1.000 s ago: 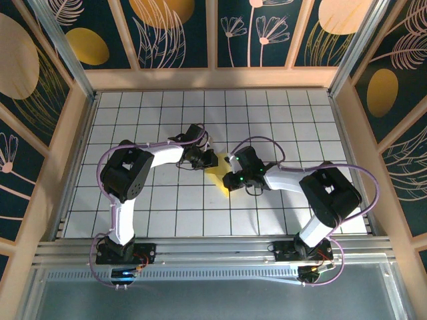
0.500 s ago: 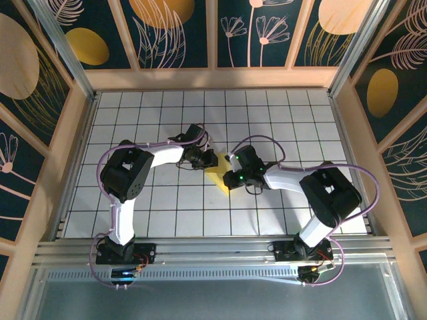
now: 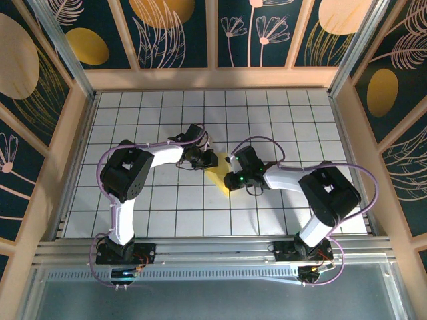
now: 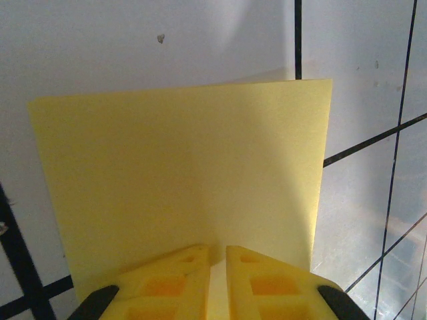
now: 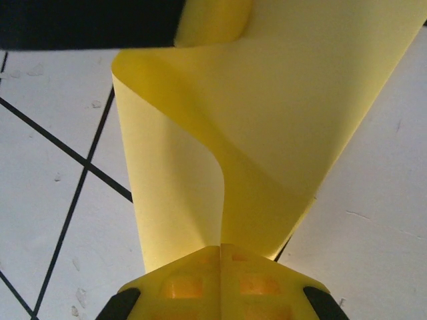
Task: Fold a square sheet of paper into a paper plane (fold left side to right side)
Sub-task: Third fold the triangle at the center of the table.
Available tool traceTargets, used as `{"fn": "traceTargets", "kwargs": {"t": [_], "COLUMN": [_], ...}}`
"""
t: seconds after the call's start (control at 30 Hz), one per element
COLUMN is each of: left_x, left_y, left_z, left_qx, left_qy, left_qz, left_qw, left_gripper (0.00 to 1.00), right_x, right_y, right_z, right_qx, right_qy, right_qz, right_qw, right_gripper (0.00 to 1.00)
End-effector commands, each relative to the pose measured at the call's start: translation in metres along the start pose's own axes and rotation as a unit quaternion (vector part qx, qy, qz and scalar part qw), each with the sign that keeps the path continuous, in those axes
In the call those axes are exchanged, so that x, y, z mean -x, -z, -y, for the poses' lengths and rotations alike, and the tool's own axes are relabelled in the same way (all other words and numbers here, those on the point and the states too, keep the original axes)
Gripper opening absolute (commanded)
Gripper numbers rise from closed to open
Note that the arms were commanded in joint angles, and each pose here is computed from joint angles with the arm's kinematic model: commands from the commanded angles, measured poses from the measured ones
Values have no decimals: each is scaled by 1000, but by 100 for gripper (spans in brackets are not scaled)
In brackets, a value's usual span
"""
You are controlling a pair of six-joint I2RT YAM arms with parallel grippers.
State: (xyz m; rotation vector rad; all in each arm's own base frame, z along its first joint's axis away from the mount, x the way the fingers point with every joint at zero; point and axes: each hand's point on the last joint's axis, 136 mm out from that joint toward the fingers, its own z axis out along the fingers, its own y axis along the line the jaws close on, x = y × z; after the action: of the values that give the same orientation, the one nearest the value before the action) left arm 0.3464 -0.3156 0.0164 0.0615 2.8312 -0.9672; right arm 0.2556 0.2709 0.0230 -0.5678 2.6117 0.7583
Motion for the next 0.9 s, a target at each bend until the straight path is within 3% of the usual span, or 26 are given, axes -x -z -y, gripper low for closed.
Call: {"fn": "traceTargets", "kwargs": {"t": [0.0,0.87], "left_x": [-3,-2], "left_y": [-3,-3], "left_z": [-6,-6], "left_qx": [16,17], "left_qy": [0,1], "left_qz": [-6,-5], "left_qw": [1000,1000], "left_gripper": [15,15], "right_x": [-3,7], "right_y": [-4,10], "right_z": [6,1], "right_qx": [-7,-12], "right_qy": [-9,-6], "right_qz": [-15,1], "right_qw": [1000,1000], "right_gripper": [0,0]}}
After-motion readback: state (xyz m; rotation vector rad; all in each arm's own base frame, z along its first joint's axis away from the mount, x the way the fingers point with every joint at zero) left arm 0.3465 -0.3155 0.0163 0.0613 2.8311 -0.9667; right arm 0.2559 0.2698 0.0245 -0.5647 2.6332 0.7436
